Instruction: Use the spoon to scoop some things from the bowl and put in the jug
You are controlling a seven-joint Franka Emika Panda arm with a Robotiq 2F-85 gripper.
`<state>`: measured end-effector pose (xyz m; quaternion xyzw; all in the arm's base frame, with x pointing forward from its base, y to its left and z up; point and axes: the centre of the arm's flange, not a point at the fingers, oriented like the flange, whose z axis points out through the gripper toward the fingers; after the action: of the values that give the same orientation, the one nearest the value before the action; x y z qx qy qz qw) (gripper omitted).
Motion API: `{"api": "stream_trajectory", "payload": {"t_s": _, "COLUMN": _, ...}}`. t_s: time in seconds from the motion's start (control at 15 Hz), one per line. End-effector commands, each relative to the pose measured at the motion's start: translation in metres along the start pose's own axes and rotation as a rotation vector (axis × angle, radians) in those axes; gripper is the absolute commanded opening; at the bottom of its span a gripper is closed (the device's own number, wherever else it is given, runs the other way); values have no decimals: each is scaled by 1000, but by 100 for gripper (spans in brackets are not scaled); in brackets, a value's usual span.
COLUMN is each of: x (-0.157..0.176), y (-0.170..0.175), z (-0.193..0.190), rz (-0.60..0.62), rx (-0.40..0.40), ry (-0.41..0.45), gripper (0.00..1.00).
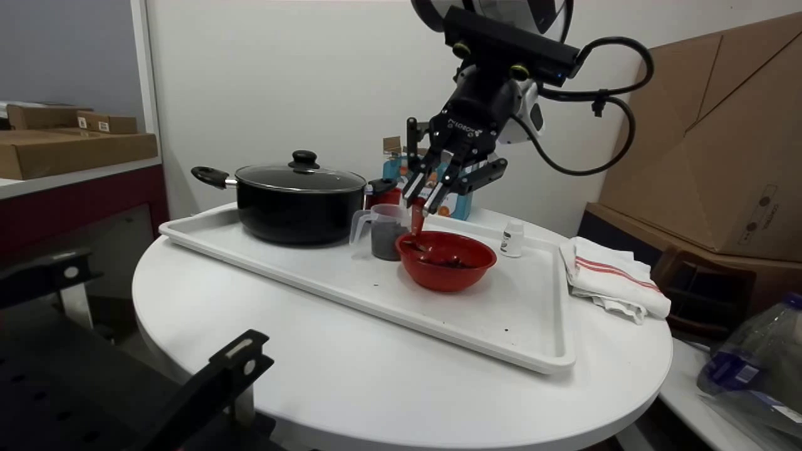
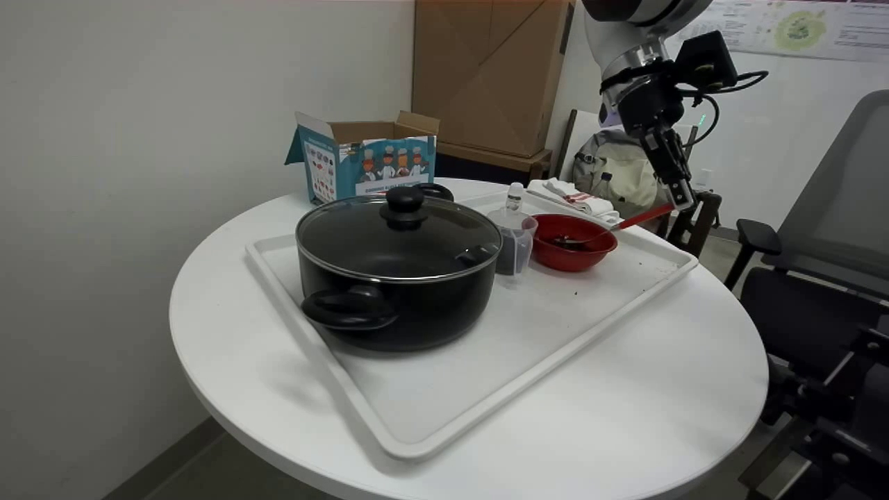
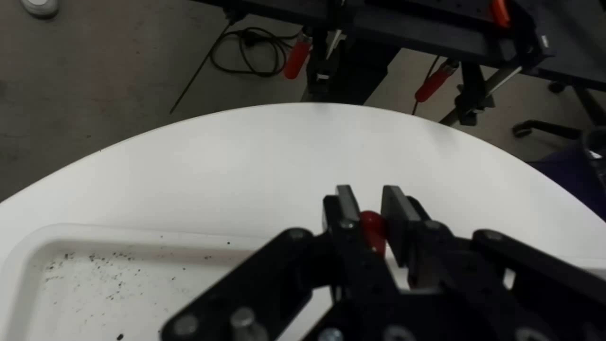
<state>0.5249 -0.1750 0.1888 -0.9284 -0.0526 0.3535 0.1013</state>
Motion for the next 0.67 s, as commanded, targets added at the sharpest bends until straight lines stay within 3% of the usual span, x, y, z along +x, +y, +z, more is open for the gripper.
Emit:
{"api": "stream_trajectory", "payload": {"t_s": 0.0, "x": 6, "y": 12, "z": -20, "rz": 12, "rx": 134, "ry": 2, "gripper": 5}}
{"api": "stream_trajectory", "payload": {"t_s": 0.6, "x": 17, "y": 51, "z": -35, "rz": 106, "rx": 445, "ry": 8, "gripper": 5}}
